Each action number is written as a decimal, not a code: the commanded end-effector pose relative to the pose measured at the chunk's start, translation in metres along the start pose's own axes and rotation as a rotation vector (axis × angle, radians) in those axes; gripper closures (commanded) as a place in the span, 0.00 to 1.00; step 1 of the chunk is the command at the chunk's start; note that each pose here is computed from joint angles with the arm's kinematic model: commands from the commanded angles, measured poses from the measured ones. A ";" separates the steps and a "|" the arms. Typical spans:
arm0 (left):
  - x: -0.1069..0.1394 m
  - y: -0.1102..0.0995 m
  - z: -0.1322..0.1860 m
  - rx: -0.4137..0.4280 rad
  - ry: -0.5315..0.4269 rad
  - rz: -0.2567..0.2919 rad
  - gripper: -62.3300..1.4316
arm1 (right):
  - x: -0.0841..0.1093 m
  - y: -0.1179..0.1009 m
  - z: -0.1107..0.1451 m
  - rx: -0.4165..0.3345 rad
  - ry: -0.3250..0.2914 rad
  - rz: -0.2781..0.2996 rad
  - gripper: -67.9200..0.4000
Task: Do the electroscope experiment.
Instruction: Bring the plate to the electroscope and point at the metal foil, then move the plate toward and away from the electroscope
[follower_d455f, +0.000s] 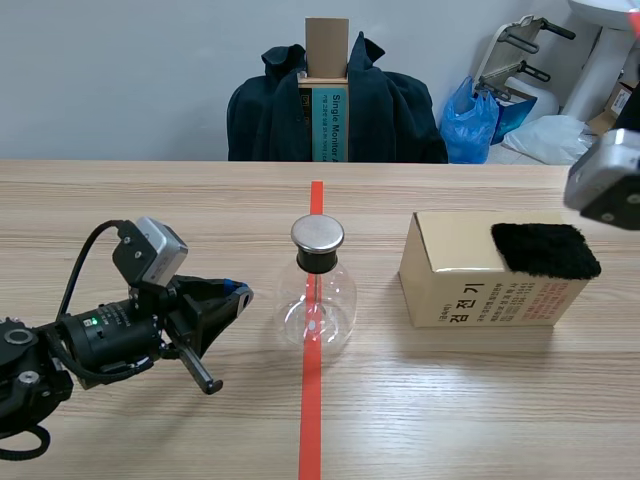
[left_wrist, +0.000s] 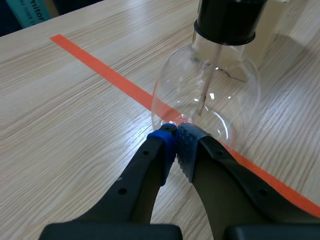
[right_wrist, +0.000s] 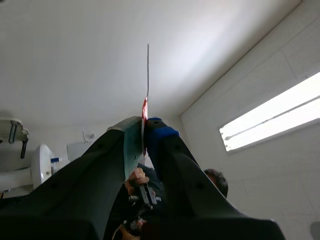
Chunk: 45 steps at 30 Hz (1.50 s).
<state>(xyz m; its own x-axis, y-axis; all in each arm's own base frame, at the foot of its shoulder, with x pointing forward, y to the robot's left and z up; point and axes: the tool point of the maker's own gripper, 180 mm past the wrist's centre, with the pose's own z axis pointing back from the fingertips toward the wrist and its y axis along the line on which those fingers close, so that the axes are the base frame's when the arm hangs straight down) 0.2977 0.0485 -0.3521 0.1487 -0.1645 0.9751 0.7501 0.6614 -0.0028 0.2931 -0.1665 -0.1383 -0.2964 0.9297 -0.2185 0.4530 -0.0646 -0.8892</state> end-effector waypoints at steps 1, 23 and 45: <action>0.011 0.003 0.000 0.008 -0.036 -0.003 0.93 | 0.005 -0.017 -0.009 -0.104 0.011 -0.008 0.98; 0.012 0.001 -0.002 0.009 -0.039 0.000 0.93 | 0.126 0.097 0.014 0.199 -0.224 -0.210 0.98; 0.010 -0.006 -0.007 -0.007 -0.030 -0.027 0.93 | 0.163 0.099 0.026 0.189 -0.437 -0.260 0.98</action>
<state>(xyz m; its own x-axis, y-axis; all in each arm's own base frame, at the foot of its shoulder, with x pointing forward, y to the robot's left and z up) 0.2927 0.0430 -0.3579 0.1398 -0.1992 0.9699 0.7634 0.6455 0.0225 0.2623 -0.0326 -0.2901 -0.7207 0.6890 -0.0766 0.1210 0.0161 -0.9925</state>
